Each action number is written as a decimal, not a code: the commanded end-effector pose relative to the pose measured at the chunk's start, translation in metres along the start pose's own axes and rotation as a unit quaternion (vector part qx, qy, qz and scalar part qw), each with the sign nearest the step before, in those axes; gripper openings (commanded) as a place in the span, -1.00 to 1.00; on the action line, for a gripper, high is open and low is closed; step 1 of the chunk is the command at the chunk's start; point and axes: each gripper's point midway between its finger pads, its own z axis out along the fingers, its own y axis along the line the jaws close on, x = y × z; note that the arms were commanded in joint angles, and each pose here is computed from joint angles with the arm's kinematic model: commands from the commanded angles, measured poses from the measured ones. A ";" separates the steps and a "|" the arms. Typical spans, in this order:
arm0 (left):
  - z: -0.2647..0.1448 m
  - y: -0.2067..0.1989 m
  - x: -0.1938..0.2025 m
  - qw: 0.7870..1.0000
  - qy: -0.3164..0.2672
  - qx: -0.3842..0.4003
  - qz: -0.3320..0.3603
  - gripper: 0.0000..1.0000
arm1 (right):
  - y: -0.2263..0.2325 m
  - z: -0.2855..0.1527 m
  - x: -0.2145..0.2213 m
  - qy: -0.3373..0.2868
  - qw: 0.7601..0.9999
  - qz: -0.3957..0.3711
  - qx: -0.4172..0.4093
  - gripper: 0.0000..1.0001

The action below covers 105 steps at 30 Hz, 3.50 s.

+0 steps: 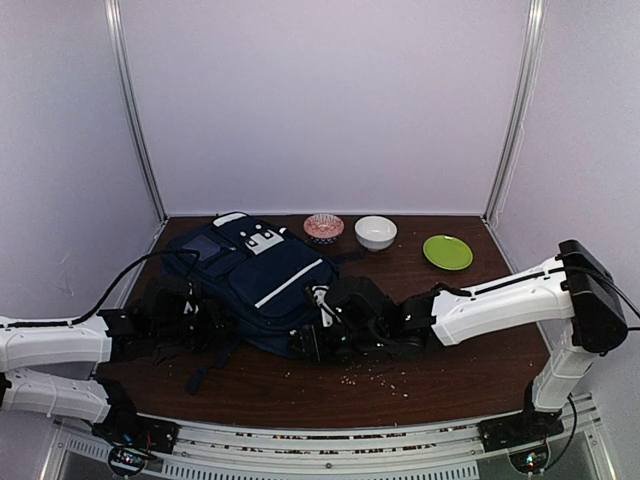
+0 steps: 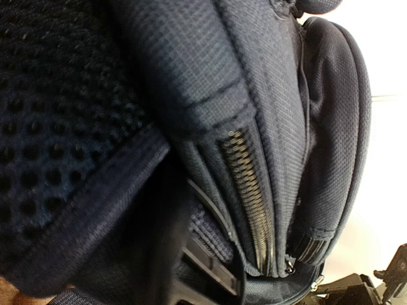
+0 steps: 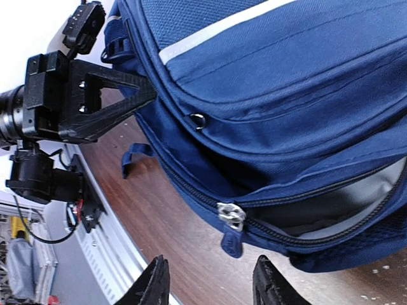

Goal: Pack the student bag
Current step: Zip the student bag at the center of the board.

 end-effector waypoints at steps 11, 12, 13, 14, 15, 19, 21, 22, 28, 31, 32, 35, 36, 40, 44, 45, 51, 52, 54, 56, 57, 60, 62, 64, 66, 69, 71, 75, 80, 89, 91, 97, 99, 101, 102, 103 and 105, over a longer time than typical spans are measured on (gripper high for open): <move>-0.014 -0.053 -0.031 0.995 -0.060 0.083 0.009 -1.00 | -0.007 0.011 -0.004 -0.021 0.997 0.077 -0.017 -0.12; -0.014 -0.053 -0.032 0.995 -0.061 0.082 0.009 -1.00 | -0.008 0.009 -0.005 -0.023 0.997 0.076 -0.015 -0.09; -0.014 -0.052 -0.032 0.995 -0.061 0.082 0.010 -1.00 | -0.008 0.007 -0.005 -0.025 0.997 0.076 -0.015 -0.05; -0.014 -0.052 -0.031 0.995 -0.061 0.080 0.010 -1.00 | -0.008 0.005 -0.006 -0.027 0.997 0.074 -0.016 -0.03; -0.013 -0.051 -0.031 0.995 -0.061 0.080 0.010 -1.00 | -0.008 0.002 -0.007 -0.029 0.997 0.073 -0.016 -0.02; -0.013 -0.051 -0.031 0.995 -0.060 0.081 0.008 -1.00 | -0.010 0.000 -0.004 -0.025 0.997 0.070 -0.013 -0.01; -0.013 -0.052 -0.031 0.995 -0.061 0.083 0.008 -1.00 | -0.011 0.004 -0.001 -0.021 0.997 0.071 -0.012 -0.02; -0.014 -0.053 -0.032 0.995 -0.061 0.084 0.008 -1.00 | -0.011 0.006 0.000 -0.019 0.997 0.074 -0.013 -0.03; -0.016 -0.053 -0.032 0.995 -0.062 0.083 0.009 -1.00 | -0.009 0.013 -0.005 -0.027 0.996 0.086 -0.020 -0.10; -0.016 -0.053 -0.032 0.995 -0.061 0.083 0.009 -1.00 | -0.010 0.015 -0.010 -0.033 0.995 0.089 -0.014 -0.14; -0.015 -0.053 -0.032 0.995 -0.061 0.083 0.009 -1.00 | -0.012 0.016 -0.010 -0.034 0.995 0.091 -0.011 -0.15; -0.015 -0.053 -0.031 0.995 -0.060 0.083 0.009 -1.00 | -0.016 0.018 -0.012 -0.035 0.995 0.096 -0.008 -0.19; -0.015 -0.053 -0.031 0.995 -0.059 0.083 0.009 -1.00 | -0.016 0.018 -0.013 -0.037 0.995 0.097 -0.009 -0.21; -0.015 -0.052 -0.031 0.995 -0.059 0.083 0.009 -1.00 | -0.012 0.019 -0.016 -0.038 0.994 0.097 -0.017 -0.32; -0.012 -0.051 -0.029 0.995 -0.056 0.082 0.008 -1.00 | -0.009 0.022 -0.019 -0.038 0.994 0.100 -0.023 -0.50; -0.012 -0.051 -0.029 0.995 -0.054 0.082 0.008 -1.00 | -0.008 0.022 -0.020 -0.040 0.994 0.100 -0.026 -0.54; -0.012 -0.049 -0.028 0.995 -0.055 0.080 0.008 -1.00 | -0.006 0.019 -0.021 -0.042 0.994 0.100 -0.029 -0.77; -0.012 -0.049 -0.029 0.995 -0.056 0.079 0.008 -1.00 | -0.007 0.018 -0.022 -0.043 0.994 0.100 -0.029 -0.81; -0.012 -0.048 -0.028 0.995 -0.056 0.078 0.008 -1.00 | -0.009 0.015 -0.020 -0.045 0.994 0.100 -0.025 -0.89; -0.013 -0.048 -0.029 0.995 -0.057 0.078 0.008 -1.00 | -0.014 0.012 -0.019 -0.048 0.994 0.100 -0.019 -1.00; -0.013 -0.048 -0.029 0.995 -0.057 0.077 0.008 -1.00 | -0.018 0.010 -0.017 -0.047 0.994 0.101 -0.013 -1.00; -0.013 -0.047 -0.029 0.995 -0.058 0.077 0.008 -1.00 | -0.028 0.005 -0.013 -0.050 0.994 0.101 0.004 -1.00; -0.013 -0.045 -0.028 0.995 -0.057 0.075 0.008 -1.00 | -0.036 0.001 -0.010 -0.050 0.994 0.098 0.021 -1.00; -0.013 -0.043 -0.028 0.996 -0.059 0.071 0.008 -1.00 | -0.047 -0.004 -0.007 -0.052 0.993 0.094 0.048 -1.00; -0.014 -0.039 -0.028 0.996 -0.062 0.068 0.009 -1.00 | -0.062 -0.012 -0.004 -0.057 0.991 0.091 0.081 -1.00; -0.015 -0.031 -0.027 0.996 -0.065 0.061 0.008 -1.00 | -0.084 -0.021 0.002 -0.057 0.986 0.093 0.127 -1.00; -0.015 -0.028 -0.026 0.996 -0.065 0.060 0.008 -1.00 | -0.099 -0.025 0.006 -0.056 0.981 0.099 0.155 -1.00; -0.015 -0.022 -0.023 0.996 -0.060 0.057 0.014 -1.00 | -0.126 -0.034 0.011 -0.057 0.970 0.114 0.205 -1.00; -0.014 -0.021 -0.017 0.997 -0.047 0.057 0.030 -1.00 | -0.138 -0.043 0.006 -0.071 0.964 0.113 0.230 -1.00; 0.007 -0.025 0.001 0.993 0.008 0.069 0.094 -1.00 | -0.113 -0.055 0.010 -0.060 0.975 0.063 0.206 -1.00; 0.014 -0.031 0.001 0.991 0.017 0.078 0.104 -1.00 | -0.103 -0.056 0.017 -0.054 0.977 0.051 0.202 -1.00; 0.029 -0.049 -0.020 0.988 0.022 0.093 0.121 -1.00 | -0.073 -0.046 0.029 -0.038 0.986 0.036 0.161 -1.00; 0.032 -0.051 -0.030 0.988 0.022 0.096 0.117 -1.00 | -0.059 -0.037 0.029 -0.031 0.989 0.030 0.141 -1.00; 0.032 -0.051 -0.044 0.989 0.014 0.095 0.112 -1.00 | -0.040 -0.028 0.024 -0.030 0.992 0.019 0.119 -1.00; 0.030 -0.049 -0.051 0.990 0.007 0.090 0.110 -1.00 | -0.031 -0.024 0.021 -0.029 0.993 0.012 0.110 -1.00; 0.028 -0.047 -0.058 0.990 0.001 0.082 0.110 -1.00 | -0.022 -0.020 0.015 -0.029 0.994 0.008 0.101 -1.00; 0.021 -0.038 -0.070 0.992 -0.012 0.060 0.109 -1.00 | -0.003 -0.011 0.006 -0.027 0.996 -0.001 0.081 -1.00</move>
